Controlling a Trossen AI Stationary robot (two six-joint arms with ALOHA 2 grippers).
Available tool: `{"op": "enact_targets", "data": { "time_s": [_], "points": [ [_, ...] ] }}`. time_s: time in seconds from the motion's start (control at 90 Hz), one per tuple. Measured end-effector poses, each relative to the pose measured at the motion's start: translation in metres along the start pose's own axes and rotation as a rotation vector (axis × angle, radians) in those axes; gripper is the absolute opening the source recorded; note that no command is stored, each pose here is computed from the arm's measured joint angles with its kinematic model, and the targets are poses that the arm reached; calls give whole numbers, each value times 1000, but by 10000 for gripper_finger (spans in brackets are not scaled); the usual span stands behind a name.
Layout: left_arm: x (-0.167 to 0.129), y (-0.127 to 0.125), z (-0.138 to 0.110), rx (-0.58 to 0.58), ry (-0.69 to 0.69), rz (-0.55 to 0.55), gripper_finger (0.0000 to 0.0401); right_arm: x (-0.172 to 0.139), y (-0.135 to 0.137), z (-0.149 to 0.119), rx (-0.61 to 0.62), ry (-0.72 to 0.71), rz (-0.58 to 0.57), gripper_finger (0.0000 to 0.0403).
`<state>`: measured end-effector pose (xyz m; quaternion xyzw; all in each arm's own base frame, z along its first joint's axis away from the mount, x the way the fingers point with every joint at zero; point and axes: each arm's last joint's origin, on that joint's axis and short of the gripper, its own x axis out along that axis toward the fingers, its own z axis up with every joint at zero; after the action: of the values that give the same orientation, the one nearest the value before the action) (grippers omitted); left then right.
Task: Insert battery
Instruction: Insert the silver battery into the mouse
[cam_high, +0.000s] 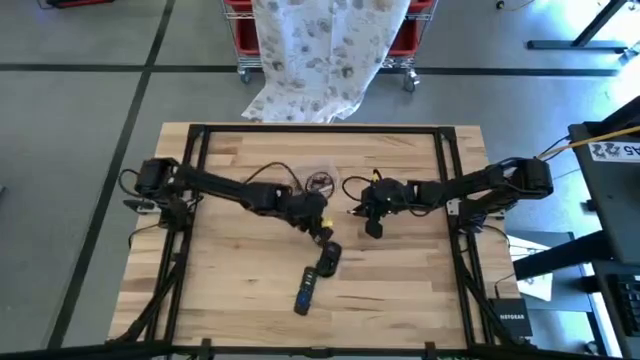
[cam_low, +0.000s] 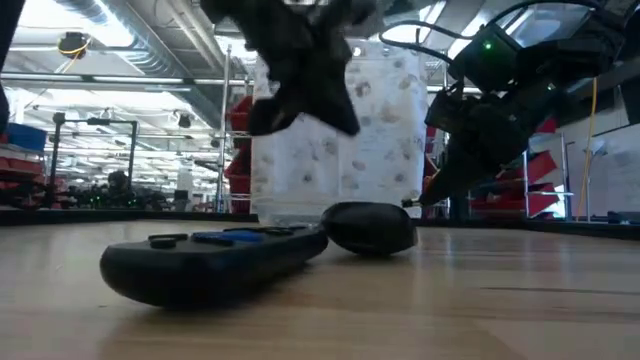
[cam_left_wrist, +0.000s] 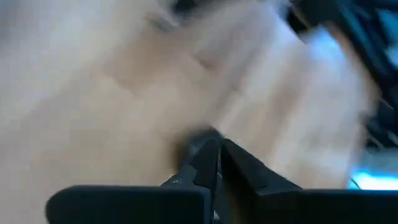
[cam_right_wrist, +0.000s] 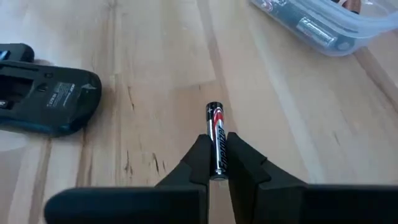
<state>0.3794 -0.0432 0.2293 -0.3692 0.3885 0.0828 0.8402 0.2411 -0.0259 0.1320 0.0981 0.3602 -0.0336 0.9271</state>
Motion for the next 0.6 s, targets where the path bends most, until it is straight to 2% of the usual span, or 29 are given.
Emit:
{"op": "enact_targets", "data": {
  "time_s": [0.1,0.178,0.311,0.433,0.6],
  "points": [
    [12,-19,-13,26,78,-180,1,0,0,1,-9,-7,-1,6],
    [27,-24,-23,12,106,-217,1,0,0,1,-20,-10,-2,6],
    [51,-19,-36,-62,175,-202,1,0,0,1,-21,-9,-4,6],
    [68,-10,-46,-129,226,-140,1,0,0,1,-21,-6,-5,6],
    [71,-3,-54,-156,272,-58,1,0,0,1,-22,-6,-5,6]
  ]
}}
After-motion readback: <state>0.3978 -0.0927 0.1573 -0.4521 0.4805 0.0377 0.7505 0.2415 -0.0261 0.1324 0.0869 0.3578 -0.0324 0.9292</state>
